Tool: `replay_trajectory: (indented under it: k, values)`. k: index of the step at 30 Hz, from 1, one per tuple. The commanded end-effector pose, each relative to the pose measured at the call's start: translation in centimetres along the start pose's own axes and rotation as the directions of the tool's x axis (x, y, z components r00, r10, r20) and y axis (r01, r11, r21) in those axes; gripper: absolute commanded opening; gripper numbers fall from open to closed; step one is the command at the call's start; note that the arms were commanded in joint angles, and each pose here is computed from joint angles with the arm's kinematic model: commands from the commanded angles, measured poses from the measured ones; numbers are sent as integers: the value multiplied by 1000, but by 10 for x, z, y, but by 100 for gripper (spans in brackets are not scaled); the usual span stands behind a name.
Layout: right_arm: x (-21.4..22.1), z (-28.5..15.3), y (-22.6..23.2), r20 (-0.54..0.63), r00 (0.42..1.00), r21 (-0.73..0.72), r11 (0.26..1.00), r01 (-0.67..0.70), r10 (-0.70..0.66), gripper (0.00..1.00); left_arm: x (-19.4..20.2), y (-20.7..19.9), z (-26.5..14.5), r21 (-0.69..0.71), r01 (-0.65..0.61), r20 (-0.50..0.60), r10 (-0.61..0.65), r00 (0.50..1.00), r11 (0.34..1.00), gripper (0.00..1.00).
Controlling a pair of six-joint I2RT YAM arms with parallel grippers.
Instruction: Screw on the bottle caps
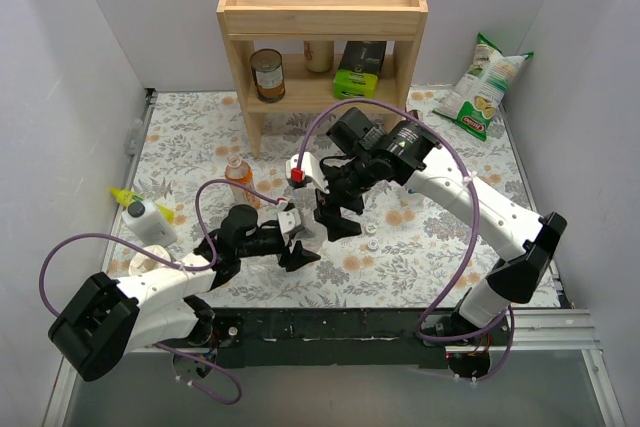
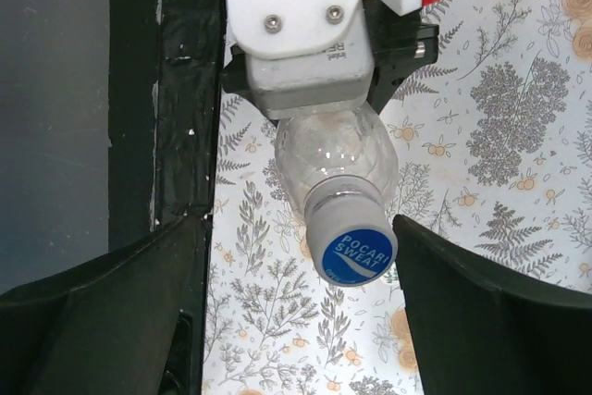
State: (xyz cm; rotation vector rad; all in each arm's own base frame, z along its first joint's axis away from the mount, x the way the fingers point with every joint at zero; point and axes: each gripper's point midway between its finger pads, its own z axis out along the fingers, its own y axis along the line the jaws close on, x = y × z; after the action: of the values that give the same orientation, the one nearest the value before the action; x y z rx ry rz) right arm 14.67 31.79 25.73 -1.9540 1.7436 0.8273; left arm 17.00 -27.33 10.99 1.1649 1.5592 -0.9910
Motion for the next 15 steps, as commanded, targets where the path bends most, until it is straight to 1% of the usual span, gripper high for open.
replay_trajectory:
  k: [1,5,10,13,15]
  values:
    - [-21,-22,14,64,996,-10,998,55,-54,94,-10,4,-1,-24,-16,40,17,999,1000,0]
    - [-29,-34,20,98,992,3,997,77,-77,95,-8,3,-2,-22,-18,38,19,999,1000,0]
    - [-35,-40,10,105,992,64,996,60,-67,95,-7,0,-3,-8,-33,43,34,999,999,0]
    - [-36,-40,-2,107,993,98,995,34,-45,95,-6,-1,-3,1,-51,43,51,998,999,0]
    - [-40,-50,-14,139,990,129,992,0,-18,95,-7,-2,-4,3,-63,43,63,997,998,0]
